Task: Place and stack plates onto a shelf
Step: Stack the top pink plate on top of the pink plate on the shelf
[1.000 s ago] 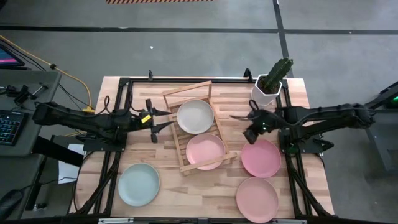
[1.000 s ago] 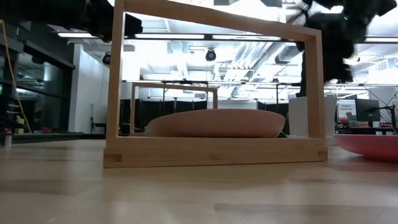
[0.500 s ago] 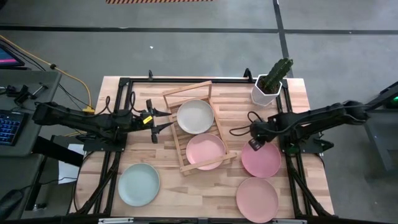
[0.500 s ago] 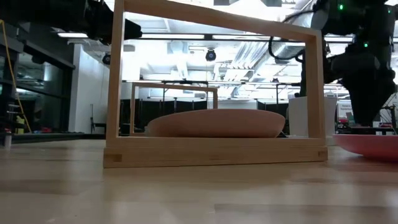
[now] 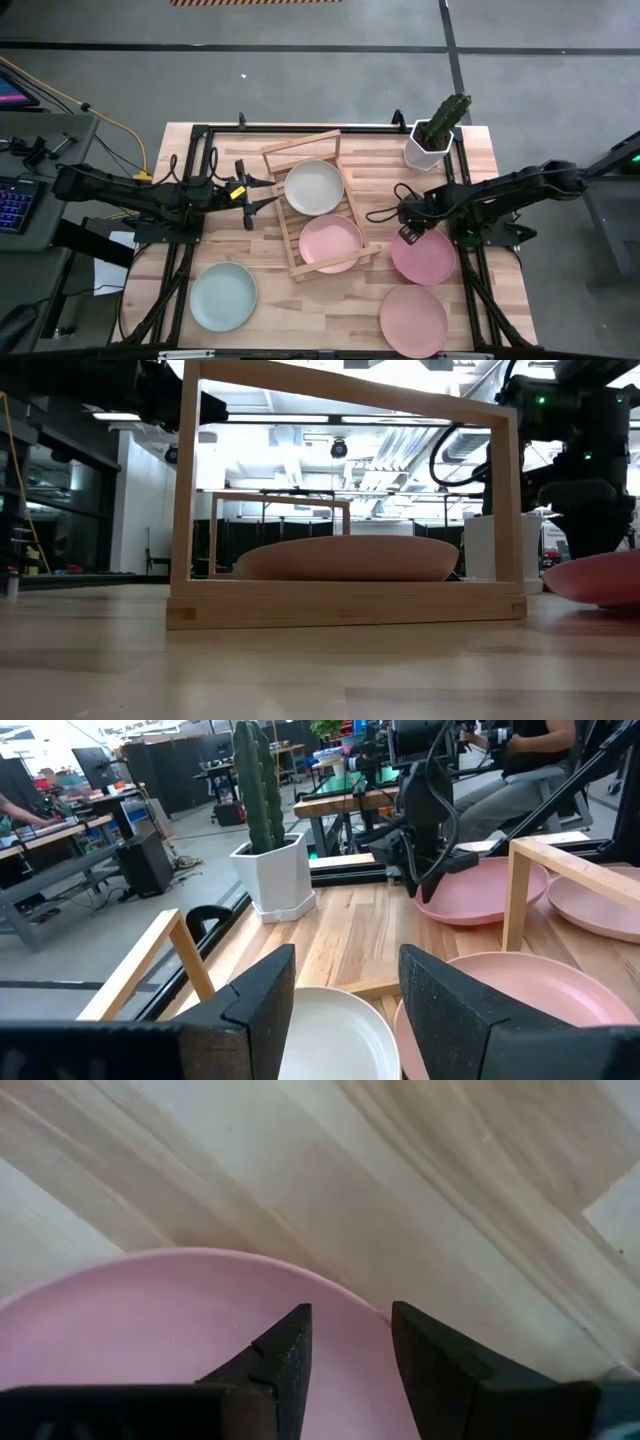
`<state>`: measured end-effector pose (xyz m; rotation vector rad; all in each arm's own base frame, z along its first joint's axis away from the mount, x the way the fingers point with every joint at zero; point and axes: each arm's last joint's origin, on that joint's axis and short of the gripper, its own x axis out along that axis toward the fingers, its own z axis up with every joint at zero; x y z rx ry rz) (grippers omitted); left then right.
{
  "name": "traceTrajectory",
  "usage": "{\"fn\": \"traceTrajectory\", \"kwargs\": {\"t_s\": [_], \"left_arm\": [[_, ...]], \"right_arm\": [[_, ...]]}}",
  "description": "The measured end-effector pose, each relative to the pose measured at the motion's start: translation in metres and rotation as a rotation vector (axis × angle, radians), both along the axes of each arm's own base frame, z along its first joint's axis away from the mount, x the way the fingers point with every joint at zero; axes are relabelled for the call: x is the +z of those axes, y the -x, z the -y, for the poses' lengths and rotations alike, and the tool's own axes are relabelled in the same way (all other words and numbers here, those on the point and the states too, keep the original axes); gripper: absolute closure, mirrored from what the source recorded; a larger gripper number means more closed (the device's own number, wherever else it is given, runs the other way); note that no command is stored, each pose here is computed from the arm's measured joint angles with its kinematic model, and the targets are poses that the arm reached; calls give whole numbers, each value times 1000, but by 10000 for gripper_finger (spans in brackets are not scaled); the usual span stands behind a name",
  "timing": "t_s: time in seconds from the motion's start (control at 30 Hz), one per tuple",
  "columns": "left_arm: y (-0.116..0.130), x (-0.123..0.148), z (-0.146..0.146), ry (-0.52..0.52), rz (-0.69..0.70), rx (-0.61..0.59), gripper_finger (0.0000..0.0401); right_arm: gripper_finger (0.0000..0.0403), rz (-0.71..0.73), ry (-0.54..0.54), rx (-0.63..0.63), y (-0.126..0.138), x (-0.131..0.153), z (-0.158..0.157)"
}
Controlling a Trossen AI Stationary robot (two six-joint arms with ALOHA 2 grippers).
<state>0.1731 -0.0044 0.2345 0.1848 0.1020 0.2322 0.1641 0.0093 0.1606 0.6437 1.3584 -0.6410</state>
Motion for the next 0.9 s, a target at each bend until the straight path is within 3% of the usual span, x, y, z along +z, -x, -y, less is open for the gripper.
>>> {"fn": "traceTrajectory", "kwargs": {"t_s": [0.23,0.5,0.7,0.9], "left_arm": [[0,0,0,0,-1,0,231],[0,0,0,0,-2,0,231],[0,-3,0,-1,-30,0,231],[1,-5,0,-3,-55,0,231]], "right_arm": [[269,8,-8,32,-3,2,-1],[269,71,49,56,-15,24,0],[269,-35,-119,-101,-8,40,-16],[269,-139,-189,-210,5,40,-47]]}}
